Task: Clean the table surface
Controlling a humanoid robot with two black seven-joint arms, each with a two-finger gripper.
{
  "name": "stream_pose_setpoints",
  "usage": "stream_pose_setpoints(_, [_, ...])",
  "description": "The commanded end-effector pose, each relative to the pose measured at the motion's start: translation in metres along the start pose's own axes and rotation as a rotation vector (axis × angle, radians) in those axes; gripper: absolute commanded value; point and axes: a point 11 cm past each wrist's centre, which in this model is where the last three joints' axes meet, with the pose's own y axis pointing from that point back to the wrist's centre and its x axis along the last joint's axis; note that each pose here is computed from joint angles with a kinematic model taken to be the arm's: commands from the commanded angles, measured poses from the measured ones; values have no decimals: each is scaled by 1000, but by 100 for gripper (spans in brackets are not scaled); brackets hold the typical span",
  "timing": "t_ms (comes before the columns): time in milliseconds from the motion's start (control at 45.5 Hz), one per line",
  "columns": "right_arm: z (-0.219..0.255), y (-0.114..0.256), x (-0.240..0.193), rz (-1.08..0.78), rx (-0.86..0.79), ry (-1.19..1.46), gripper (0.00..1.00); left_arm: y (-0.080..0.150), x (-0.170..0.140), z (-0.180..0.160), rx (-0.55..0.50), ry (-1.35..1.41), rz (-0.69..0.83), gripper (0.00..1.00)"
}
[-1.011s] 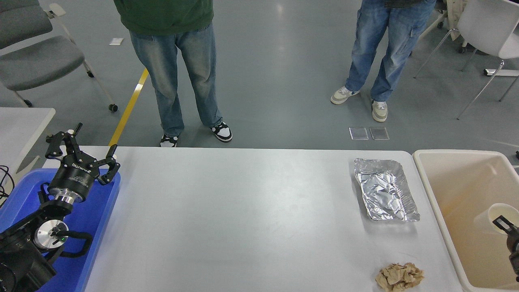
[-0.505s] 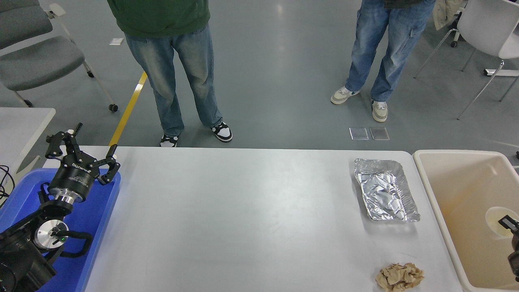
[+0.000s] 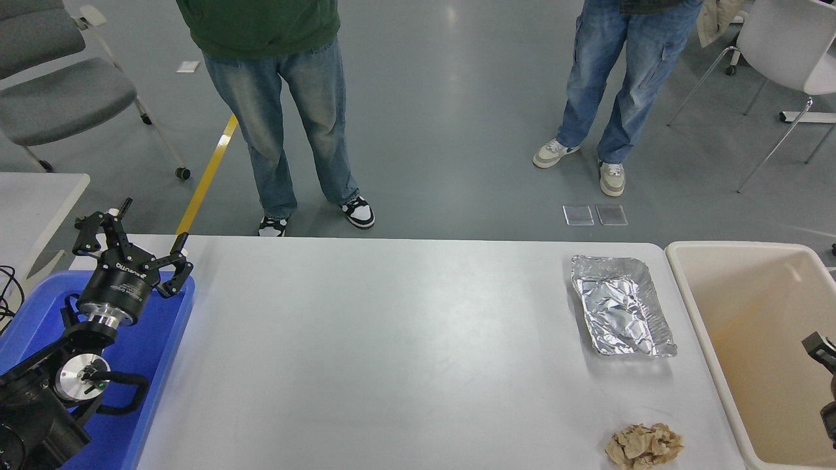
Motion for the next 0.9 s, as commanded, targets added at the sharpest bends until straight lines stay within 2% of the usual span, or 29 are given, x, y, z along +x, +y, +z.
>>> stream_pose_setpoints(0, [-2, -2, 9, 19, -3, -35, 100, 0, 1, 0, -1, -2, 2, 100])
stream_pose_setpoints(198, [-12, -4, 15, 33, 4, -140, 100, 0, 1, 0, -1, -3, 3, 100])
stream_pose_setpoints(308, [-37, -5, 34, -35, 81, -532, 100, 0, 1, 0, -1, -3, 3, 100])
stream_pose_setpoints(440, [-81, 26, 55, -218, 318, -833, 100, 0, 1, 0, -1, -3, 3, 100])
stream_pose_setpoints(615, [-118, 61, 80, -411, 622, -981, 100, 0, 0, 0, -1, -1, 3, 100])
stream_pose_setpoints(791, [-119, 63, 92, -423, 648, -1007, 100, 0, 0, 0, -1, -1, 3, 100])
stream_pose_setpoints(879, [-119, 64, 93, -441, 644, -1111, 100, 0, 0, 0, 1, -1, 3, 100])
